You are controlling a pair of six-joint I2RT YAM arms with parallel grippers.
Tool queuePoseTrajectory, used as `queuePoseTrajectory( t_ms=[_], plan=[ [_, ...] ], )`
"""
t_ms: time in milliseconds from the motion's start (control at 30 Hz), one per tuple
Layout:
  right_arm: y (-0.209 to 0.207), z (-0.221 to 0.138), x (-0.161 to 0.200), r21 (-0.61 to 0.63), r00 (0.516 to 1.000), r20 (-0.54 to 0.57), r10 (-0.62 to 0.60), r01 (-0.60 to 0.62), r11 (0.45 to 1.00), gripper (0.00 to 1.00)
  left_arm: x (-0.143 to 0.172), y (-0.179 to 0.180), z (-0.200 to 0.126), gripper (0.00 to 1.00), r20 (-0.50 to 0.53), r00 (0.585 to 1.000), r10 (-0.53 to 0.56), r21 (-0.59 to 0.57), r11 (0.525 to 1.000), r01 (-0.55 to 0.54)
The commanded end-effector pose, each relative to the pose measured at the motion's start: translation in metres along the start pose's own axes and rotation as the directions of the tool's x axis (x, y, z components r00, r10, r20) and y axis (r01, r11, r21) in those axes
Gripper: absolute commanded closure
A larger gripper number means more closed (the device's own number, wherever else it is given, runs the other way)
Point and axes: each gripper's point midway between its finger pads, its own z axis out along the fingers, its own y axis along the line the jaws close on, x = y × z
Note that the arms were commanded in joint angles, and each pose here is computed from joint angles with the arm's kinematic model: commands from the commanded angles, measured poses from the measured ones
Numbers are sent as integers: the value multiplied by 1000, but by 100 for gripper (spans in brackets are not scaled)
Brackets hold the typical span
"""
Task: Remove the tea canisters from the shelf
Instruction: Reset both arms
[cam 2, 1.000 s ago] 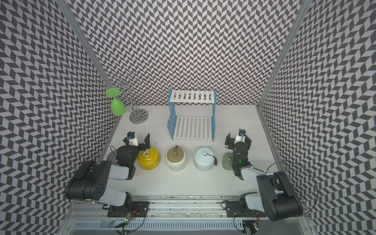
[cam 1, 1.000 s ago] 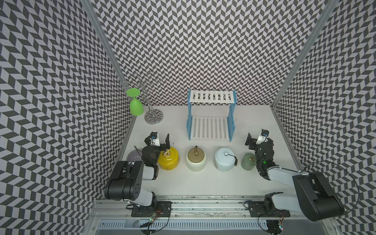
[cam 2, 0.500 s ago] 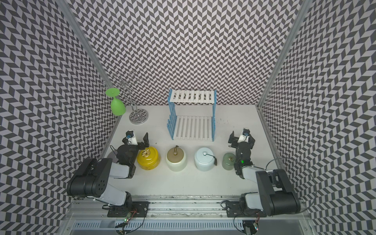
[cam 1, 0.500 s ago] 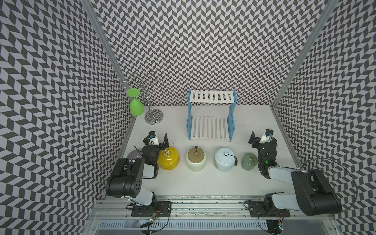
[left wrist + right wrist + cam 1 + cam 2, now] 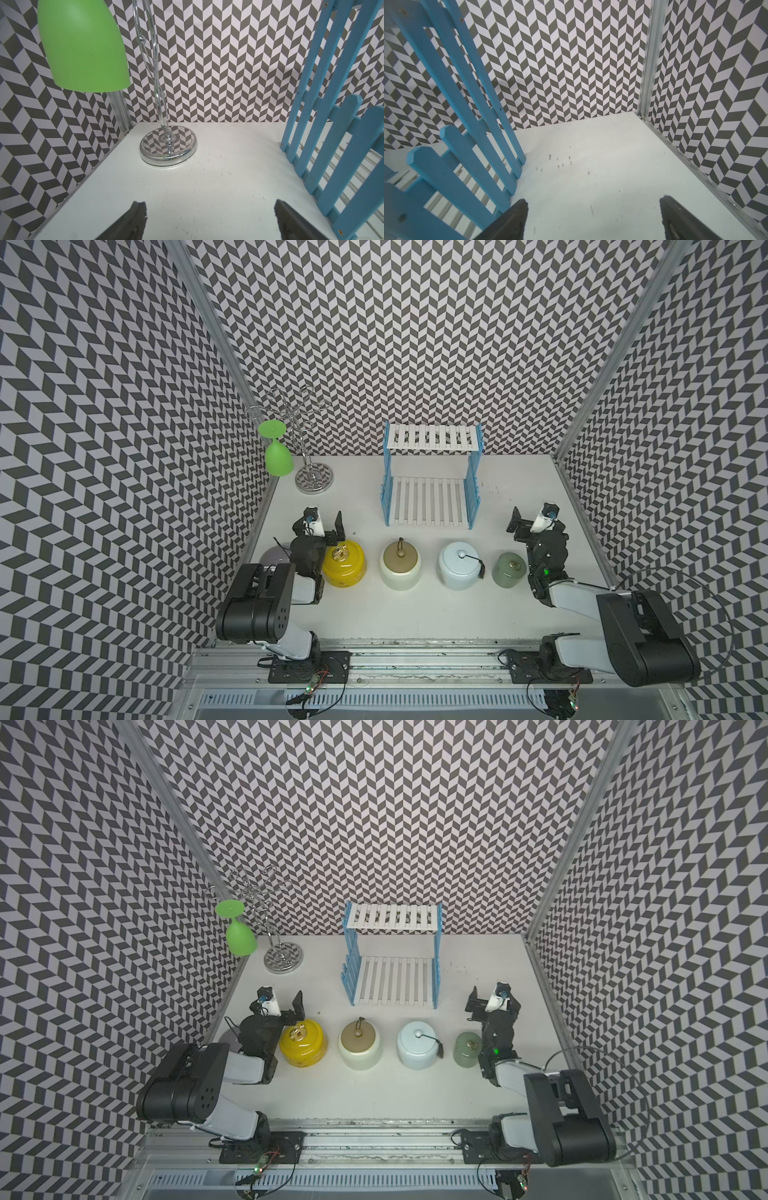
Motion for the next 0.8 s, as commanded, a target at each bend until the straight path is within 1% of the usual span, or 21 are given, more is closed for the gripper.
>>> queuePoseTrajectory(
  t_ms=[0,133,233,333,467,533,633,767],
  plan=[
    [-1,-6,-17,-5,998,57,16,-16,1000,0,3,2,2,0,-15,1000,-3,-7,1000,2],
    [1,-15,-27,-31,996,92,17,-14,999,0,3,2,2,0,-14,1000,-1,-9,1000,1],
    [-2,-18,-31,-18,993,115,21,-19,1000,0,3,2,2,0,-15,1000,-1,-7,1000,1],
    [-6,-21,-16,-5,994,107,8,-8,1000,0,3,2,2,0,-14,1000,0,-7,1000,0],
    [-8,-21,-3,-5,991,134,18,-18,1000,0,3,2,3,0,-15,1000,0,-7,1000,0],
    [-11,-24,1,2,987,159,33,-34,999,0,3,2,3,0,-15,1000,0,-7,1000,0],
    [-13,-30,-2,-2,974,224,35,-36,999,0,3,2,3,0,-16,1000,0,-7,1000,0],
    [-11,-20,5,0,986,161,32,-33,999,0,3,2,3,0,-16,1000,0,-7,1000,0]
  ],
)
